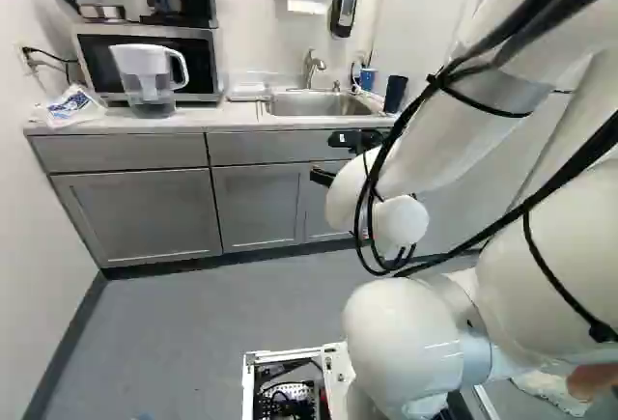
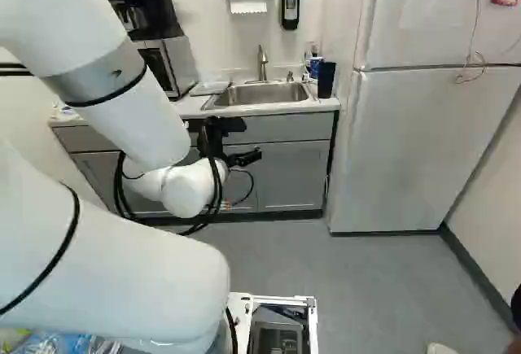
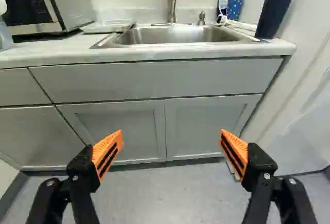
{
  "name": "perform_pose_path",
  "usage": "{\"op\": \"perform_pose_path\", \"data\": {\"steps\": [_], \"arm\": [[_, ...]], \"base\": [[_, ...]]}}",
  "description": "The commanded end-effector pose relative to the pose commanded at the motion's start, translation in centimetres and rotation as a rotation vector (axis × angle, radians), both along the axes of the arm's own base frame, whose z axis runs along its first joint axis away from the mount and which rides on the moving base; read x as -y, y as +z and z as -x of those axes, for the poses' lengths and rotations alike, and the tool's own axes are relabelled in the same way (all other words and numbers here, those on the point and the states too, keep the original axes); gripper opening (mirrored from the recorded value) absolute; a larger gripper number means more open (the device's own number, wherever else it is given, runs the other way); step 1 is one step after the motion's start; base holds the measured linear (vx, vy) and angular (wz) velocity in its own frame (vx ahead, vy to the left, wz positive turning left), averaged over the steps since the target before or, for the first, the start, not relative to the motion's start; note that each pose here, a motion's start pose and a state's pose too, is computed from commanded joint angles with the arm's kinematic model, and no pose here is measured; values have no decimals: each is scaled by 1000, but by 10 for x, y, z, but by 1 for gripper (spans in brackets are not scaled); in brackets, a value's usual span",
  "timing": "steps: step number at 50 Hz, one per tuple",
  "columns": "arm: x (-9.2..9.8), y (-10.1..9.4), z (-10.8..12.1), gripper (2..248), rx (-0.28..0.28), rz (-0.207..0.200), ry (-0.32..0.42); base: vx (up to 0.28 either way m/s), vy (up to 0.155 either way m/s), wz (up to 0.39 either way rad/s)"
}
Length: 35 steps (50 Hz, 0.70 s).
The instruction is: Rinse the cup and place it in the tray
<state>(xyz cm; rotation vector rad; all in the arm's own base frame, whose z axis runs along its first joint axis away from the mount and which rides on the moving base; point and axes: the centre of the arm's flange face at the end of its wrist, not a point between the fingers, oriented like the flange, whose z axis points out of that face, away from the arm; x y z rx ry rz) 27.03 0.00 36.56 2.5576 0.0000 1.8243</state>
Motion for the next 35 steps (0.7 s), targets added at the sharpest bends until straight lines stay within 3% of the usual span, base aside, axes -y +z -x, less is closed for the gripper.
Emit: {"op": "perform_pose_path", "data": {"steps": [35], "arm": [[0, 0, 0, 247, 0, 0, 0]], "base": [[0, 0, 0]]}}
